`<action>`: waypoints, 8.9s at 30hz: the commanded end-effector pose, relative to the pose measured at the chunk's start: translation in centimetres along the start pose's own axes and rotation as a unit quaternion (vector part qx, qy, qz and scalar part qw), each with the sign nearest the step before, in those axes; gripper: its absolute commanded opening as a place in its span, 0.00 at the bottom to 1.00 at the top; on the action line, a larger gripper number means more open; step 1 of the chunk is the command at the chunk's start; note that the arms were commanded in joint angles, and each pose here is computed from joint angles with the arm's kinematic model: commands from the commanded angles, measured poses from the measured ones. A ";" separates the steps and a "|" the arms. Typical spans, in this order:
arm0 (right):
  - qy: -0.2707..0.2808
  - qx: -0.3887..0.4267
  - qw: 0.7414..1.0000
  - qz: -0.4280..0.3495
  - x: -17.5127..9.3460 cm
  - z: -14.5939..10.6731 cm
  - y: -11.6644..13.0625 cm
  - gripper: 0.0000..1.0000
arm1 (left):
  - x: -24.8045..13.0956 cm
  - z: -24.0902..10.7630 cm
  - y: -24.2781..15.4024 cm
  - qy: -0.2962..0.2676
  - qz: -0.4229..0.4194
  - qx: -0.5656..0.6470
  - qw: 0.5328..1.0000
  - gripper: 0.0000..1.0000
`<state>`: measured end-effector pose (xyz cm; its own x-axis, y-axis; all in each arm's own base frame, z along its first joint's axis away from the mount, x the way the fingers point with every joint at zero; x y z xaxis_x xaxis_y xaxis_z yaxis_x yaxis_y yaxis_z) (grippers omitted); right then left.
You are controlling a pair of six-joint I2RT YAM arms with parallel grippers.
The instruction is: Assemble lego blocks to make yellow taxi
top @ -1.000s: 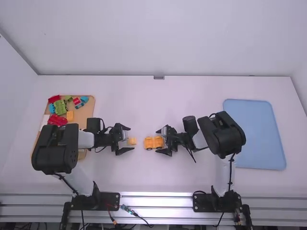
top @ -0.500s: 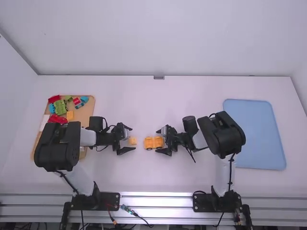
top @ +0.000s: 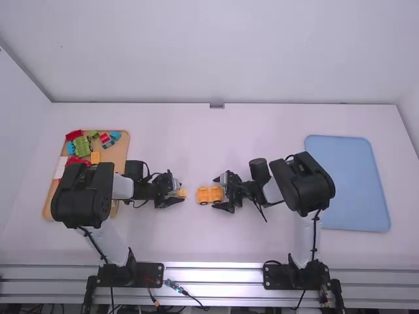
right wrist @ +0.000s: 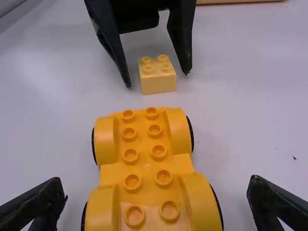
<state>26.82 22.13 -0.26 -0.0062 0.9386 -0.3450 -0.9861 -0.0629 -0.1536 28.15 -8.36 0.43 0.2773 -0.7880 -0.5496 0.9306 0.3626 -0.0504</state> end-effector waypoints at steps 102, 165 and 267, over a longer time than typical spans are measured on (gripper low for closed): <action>0.027 0.004 0.999 0.042 2.9 -1.6 1.0 0.48 | 6.3 5.6 -4.2 0.003 -0.093 0.057 0.994 0.02; 0.028 0.016 0.999 0.032 2.6 -1.7 0.2 0.52 | 5.2 7.1 -3.7 0.012 -0.077 0.000 0.997 0.02; 0.215 0.014 0.958 -0.190 -8.3 9.0 -3.1 0.99 | -26.3 -4.0 10.0 -0.079 0.530 -0.814 0.224 0.93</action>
<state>28.45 17.57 10.65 0.3979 0.6639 -0.6332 -0.9170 0.2660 -0.2974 29.09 16.78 11.25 0.2927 0.1778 -0.9395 -0.9540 0.1204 -0.2744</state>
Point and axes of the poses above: each hand's point on the last joint's axis, 136 mm out from that joint toward the fingers, its own x axis out along the fingers, its own y axis along the line the jaws close on, z = x × y, the point moved 4 cm from there along -x, back along the fingers, and after that the axes turned 10 degrees about -x, right-handed, at the moved point
